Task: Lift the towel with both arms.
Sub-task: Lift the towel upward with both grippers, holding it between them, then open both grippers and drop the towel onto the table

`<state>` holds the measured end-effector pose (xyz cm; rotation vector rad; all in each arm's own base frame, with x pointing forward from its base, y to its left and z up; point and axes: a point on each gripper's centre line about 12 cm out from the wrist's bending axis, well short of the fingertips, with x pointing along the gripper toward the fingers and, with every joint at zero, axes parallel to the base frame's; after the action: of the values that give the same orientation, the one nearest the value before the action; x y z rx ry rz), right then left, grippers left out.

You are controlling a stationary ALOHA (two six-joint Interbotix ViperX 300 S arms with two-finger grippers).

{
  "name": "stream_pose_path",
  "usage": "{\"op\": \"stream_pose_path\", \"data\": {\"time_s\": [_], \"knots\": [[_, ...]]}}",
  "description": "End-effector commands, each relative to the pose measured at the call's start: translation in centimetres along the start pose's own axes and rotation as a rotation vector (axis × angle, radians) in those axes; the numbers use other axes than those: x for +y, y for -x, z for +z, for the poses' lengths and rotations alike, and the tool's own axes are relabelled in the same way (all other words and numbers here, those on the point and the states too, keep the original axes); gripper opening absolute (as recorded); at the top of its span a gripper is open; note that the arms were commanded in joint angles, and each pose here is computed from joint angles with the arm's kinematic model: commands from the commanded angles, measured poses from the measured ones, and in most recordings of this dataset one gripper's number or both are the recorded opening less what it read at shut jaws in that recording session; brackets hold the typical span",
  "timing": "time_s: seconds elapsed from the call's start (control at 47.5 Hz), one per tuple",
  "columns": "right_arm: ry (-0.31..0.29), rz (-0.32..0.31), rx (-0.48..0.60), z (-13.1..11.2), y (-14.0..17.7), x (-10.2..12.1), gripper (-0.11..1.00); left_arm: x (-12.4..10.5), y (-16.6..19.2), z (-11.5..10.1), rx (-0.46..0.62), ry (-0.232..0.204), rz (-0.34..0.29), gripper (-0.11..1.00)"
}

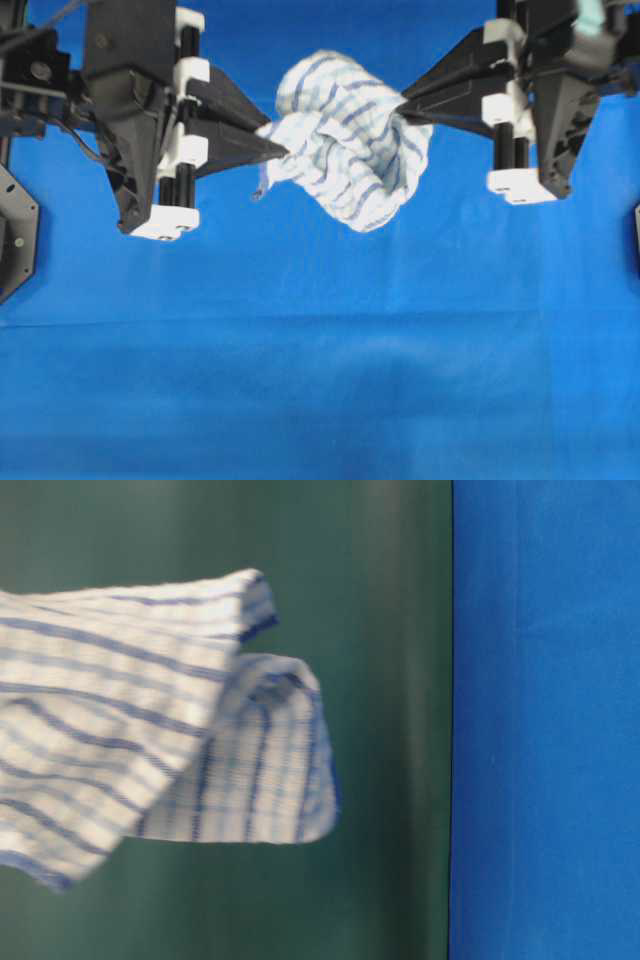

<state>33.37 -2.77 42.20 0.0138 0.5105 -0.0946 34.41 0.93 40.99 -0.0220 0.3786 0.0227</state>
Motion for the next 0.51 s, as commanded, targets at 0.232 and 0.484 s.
{"op": "stream_pose_path", "data": {"time_s": [0.232, 0.484], "knots": [[0.023, 0.014, -0.025, 1.04, 0.97, 0.56, 0.03, 0.35, 0.78, 1.51, -0.04, 0.002, 0.011, 0.03], [0.029, 0.015, -0.054, 1.39, 1.05, 0.62, 0.04, 0.35, 0.78, 1.52, -0.042, 0.004, 0.011, 0.1]]}}
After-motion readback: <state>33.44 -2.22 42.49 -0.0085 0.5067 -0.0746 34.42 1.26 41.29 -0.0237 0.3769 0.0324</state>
